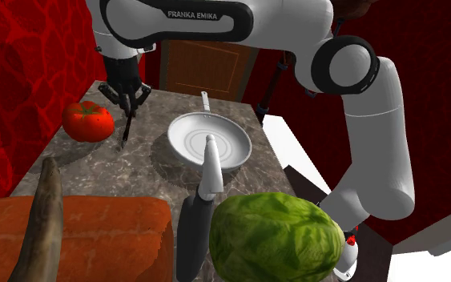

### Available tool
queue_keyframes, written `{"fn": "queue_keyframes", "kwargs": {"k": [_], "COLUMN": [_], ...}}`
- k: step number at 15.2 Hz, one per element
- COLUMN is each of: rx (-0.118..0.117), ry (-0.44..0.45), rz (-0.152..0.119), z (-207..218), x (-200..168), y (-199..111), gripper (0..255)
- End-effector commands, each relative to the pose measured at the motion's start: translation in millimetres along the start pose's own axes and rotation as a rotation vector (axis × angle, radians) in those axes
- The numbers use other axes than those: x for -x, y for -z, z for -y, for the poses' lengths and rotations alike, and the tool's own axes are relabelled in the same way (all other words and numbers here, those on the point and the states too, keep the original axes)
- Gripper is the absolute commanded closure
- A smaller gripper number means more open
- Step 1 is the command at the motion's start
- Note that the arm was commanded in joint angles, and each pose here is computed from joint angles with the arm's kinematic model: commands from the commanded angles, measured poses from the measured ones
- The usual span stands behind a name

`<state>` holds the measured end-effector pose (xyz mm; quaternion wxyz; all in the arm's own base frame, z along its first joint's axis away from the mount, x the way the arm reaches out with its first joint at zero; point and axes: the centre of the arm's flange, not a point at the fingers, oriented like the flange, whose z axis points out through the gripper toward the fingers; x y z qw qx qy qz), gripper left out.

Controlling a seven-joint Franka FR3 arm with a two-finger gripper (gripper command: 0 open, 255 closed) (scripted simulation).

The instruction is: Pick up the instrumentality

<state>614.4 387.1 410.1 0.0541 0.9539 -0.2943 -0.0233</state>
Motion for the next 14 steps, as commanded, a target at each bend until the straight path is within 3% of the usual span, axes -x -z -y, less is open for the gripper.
{"fn": "queue_keyframes", "kwargs": {"k": [1, 14], "rx": [0.000, 0.000], "ry": [0.000, 0.000], "rz": [0.000, 0.000], "z": [-2, -9], "x": [1, 2], "y": [10, 68], "gripper": [255, 255]}}
